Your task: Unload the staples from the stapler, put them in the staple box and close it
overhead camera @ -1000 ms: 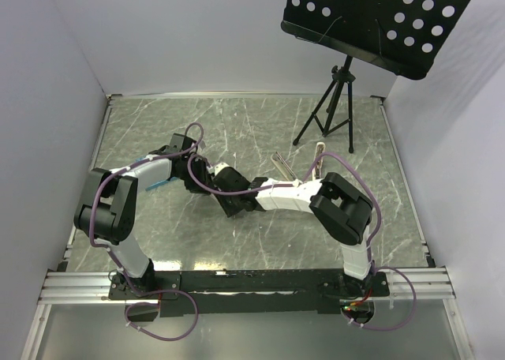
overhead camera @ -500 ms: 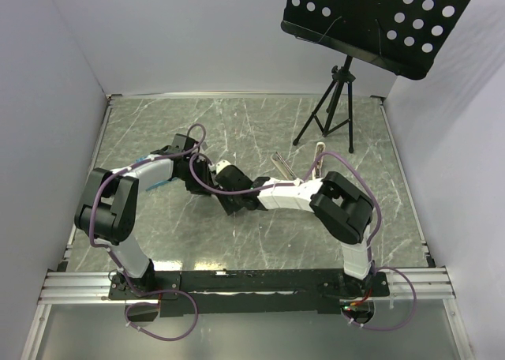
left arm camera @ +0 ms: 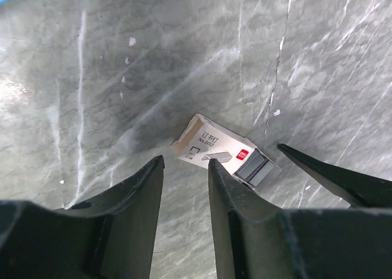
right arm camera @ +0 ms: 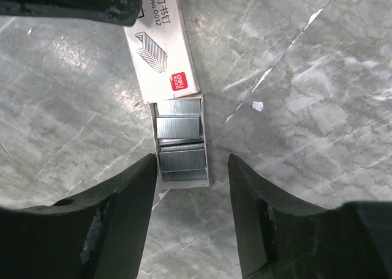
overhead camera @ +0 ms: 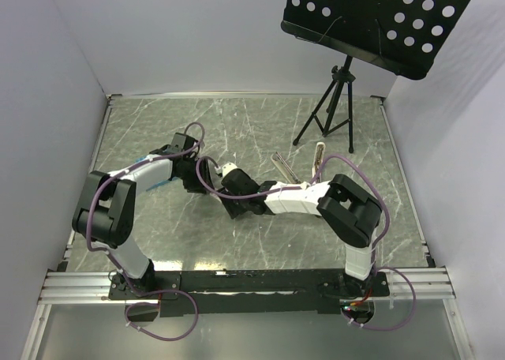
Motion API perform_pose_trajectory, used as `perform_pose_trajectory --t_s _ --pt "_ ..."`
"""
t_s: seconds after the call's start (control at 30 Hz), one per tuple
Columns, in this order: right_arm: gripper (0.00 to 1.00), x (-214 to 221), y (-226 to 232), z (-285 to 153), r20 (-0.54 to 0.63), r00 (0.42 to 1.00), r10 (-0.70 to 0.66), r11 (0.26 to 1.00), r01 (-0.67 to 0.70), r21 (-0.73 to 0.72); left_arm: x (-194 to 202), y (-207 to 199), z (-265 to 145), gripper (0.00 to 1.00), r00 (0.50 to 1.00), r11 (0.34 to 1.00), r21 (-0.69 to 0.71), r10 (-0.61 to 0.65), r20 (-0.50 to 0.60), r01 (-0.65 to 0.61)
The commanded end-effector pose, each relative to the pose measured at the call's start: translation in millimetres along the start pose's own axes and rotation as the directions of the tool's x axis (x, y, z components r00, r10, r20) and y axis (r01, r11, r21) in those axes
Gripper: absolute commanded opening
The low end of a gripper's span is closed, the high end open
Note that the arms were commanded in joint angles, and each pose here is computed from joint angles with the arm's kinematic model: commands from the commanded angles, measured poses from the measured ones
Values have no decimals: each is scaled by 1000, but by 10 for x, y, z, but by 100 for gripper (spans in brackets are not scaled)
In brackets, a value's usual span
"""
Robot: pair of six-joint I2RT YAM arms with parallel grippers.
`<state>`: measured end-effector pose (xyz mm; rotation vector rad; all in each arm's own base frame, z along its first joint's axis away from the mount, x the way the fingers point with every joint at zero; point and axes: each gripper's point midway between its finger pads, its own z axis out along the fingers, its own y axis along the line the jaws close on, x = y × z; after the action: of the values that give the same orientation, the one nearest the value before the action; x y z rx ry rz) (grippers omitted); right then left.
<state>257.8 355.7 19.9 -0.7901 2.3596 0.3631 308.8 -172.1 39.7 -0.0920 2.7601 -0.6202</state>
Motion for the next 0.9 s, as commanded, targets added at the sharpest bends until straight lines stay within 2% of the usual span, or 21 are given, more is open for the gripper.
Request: perform_pose_trajectory --t_s 0.0,0.13,0.27,0.47,0.6,0.87 --pt "59 -5 -40 -34 6 1000 13 1000 -14 26 -198 -110 -150 42 997 1000 10 8 73 -9" --pt "58 -4 -45 20 8 1000 7 1000 -7 28 -180 -111 -121 42 998 1000 18 3 61 -4" --pt "48 23 -24 70 5 1000 -12 1000 12 19 -155 -107 -54 40 999 1000 24 2 35 -3" --pt "40 26 16 85 24 999 -38 999 39 -14 -155 -155 -19 36 1000 998 56 11 15 -12" --pt "40 -2 23 81 32 997 -69 997 70 -23 -121 -140 9 34 1000 998 56 10 -1 -10" --pt "40 -18 45 104 24 993 -118 992 118 -38 -107 -94 41 36 1000 999 34 9 -14 -8"
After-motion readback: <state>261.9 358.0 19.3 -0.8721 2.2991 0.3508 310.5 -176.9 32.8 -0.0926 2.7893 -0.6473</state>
